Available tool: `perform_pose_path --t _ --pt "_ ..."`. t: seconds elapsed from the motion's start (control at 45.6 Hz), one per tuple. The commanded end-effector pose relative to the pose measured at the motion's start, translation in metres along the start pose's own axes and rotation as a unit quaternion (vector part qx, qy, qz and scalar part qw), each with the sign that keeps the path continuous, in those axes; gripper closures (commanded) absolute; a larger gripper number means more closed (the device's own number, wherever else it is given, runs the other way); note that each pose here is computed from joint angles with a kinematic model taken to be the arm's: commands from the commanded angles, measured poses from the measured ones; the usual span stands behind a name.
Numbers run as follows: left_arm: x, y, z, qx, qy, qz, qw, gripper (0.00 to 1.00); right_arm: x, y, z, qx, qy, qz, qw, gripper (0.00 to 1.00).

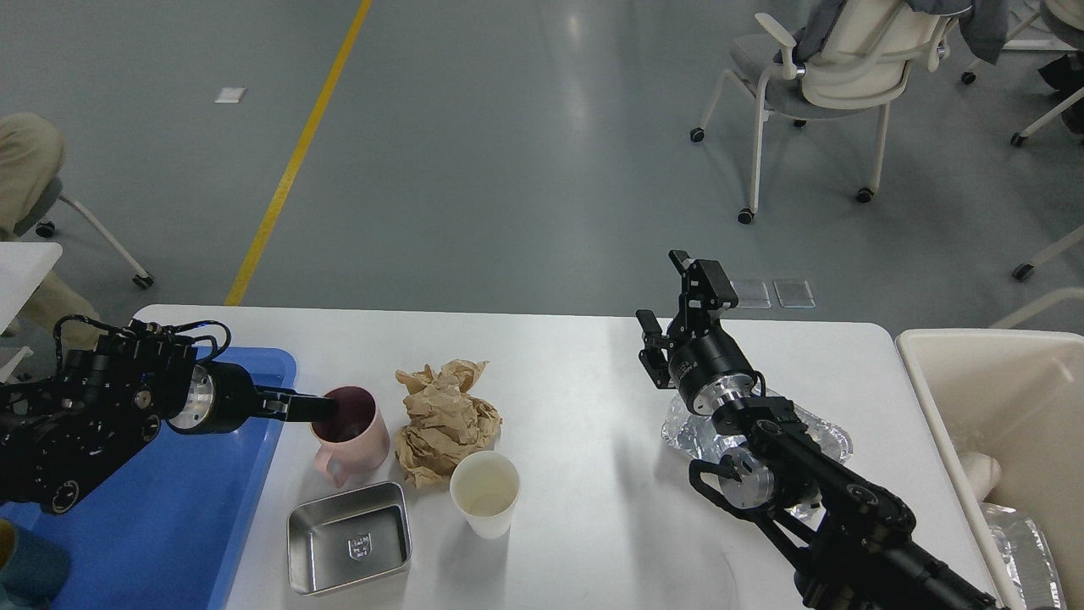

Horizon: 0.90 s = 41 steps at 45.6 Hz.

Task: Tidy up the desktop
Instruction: 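Reach the left gripper to the pink mug and grasp it, then lift the pink mug with the left gripper over the blue tray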

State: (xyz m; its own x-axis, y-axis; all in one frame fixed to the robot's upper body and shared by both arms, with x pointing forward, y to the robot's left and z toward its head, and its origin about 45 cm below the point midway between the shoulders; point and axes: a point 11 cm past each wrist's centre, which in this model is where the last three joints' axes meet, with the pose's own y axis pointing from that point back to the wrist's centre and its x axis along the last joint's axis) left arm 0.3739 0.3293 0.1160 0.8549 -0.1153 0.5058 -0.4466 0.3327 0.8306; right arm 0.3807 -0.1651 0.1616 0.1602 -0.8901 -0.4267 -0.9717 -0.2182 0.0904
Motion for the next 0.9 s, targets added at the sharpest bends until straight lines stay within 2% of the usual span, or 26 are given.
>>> perform_pose_path --t 0.0,0.11,0.395,0.504,0.614,0.877 --pt "0.001 -0.003 0.003 -0.005 0.000 0.005 1.000 0.05 -0.001 0.000 0.000 0.000 -0.001 -0.001 1.000 0.00" --pt "0.000 -0.003 0.002 -0.006 0.000 0.005 1.000 0.12 -0.001 0.000 0.001 0.000 -0.002 -0.001 1.000 0.00" --pt "-0.015 -0.005 -0.004 0.000 -0.016 -0.014 1.000 0.40 -0.001 0.000 0.001 -0.001 -0.002 0.000 1.000 0.00" --pt "-0.018 -0.006 -0.005 0.002 -0.021 -0.018 1.000 0.58 -0.001 0.000 0.001 -0.001 -0.002 0.000 1.000 0.00" --pt "-0.020 -0.007 -0.003 -0.010 -0.023 -0.021 0.999 0.69 -0.001 0.000 0.001 -0.001 -0.002 0.000 1.000 0.00" --pt "-0.019 -0.005 -0.002 -0.028 -0.025 -0.014 0.999 0.84 -0.001 0.001 0.002 -0.001 -0.002 -0.001 1.000 0.00"
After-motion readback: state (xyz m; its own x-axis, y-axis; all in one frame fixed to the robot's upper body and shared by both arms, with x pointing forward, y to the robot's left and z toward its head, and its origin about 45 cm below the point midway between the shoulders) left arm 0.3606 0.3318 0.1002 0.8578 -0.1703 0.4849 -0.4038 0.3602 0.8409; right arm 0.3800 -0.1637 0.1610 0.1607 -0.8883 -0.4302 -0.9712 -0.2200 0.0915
